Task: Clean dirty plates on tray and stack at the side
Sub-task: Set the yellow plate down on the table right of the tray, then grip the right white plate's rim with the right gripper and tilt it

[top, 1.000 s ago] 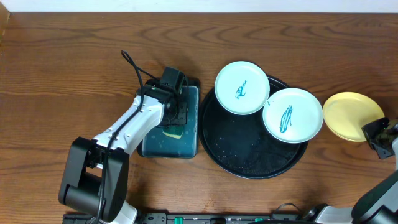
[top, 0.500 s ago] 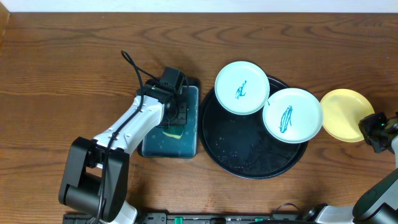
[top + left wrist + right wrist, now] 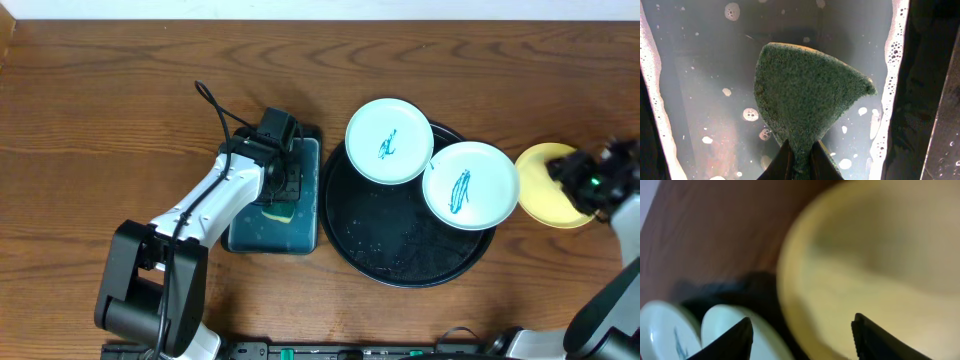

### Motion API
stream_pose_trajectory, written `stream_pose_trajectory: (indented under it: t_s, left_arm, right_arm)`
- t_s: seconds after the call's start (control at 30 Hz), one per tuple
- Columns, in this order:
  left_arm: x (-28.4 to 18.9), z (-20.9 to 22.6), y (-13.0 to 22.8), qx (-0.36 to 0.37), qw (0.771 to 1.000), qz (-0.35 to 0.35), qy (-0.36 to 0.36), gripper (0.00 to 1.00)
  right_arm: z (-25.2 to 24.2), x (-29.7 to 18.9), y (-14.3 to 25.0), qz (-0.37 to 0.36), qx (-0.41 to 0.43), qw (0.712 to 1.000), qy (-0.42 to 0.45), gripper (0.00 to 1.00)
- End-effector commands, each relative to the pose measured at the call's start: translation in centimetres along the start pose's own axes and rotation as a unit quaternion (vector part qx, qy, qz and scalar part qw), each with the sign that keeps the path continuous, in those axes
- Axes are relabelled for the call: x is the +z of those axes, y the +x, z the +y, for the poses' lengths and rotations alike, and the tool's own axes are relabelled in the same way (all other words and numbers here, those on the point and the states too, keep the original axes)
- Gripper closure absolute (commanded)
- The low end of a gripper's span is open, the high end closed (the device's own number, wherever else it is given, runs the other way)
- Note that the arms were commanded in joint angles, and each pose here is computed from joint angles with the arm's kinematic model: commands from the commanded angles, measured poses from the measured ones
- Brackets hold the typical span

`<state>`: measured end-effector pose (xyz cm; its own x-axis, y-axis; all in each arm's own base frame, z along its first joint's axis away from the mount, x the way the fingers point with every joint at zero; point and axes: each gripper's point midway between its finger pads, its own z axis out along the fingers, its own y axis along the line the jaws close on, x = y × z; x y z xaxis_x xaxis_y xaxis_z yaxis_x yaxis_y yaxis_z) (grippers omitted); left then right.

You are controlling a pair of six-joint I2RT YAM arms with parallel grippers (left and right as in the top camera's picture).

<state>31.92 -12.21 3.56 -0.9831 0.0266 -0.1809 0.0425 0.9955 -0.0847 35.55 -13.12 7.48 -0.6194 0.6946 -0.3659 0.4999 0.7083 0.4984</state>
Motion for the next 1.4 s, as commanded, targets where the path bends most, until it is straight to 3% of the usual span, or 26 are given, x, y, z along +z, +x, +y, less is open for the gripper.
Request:
stream_pose_trajectory:
  t_s: [0.0,0.13,0.3,0.57,0.77,0.9,1.0,1.37]
  left_arm:
    - [0.1,0.4,0.2,0.001,1.0,0.003,-0.006,0.92]
    - [0.1,0.4,0.2,0.001,1.0,0.004,-0.006,0.92]
    - [0.1,0.4,0.2,0.001,1.0,0.004,-0.006,0.92]
    - [0.1,0.4,0.2,0.001,1.0,0.004,-0.006,0.92]
    - [0.1,0.4,0.2,0.001,1.0,0.004,-0.006,0.92]
    - [0.1,0.4,0.2,0.0,1.0,0.004,-0.006,0.92]
    - [0.1,0.4,0.2,0.001,1.0,0.004,-0.006,0.92]
    - [0.1,0.4,0.2,0.0,1.0,0.004,-0.006,0.92]
  right_arm:
    - [3.5,1.0,0.5,0.0,-0.116,0.993,-0.008,0.37]
    - [3.4,1.9,1.0,-0.008,-0.169,0.983,0.065,0.44]
    - [4.2,2.5,1.6,-0.007,-0.202,0.975,0.087,0.48]
    - [3.0,3.1,3.0,0.022,-0.2,0.973,0.111,0.53]
    - [2.5,3.6,4.9,0.063,-0.185,0.975,0.105,0.64]
    - [2.1,3.5,5.4,0.075,-0.182,0.974,0.11,0.89]
    - [1.9,3.4,5.9,0.085,-0.179,0.974,0.113,0.98]
    - [0.8,2.4,8.2,0.136,-0.165,0.969,0.127,0.99]
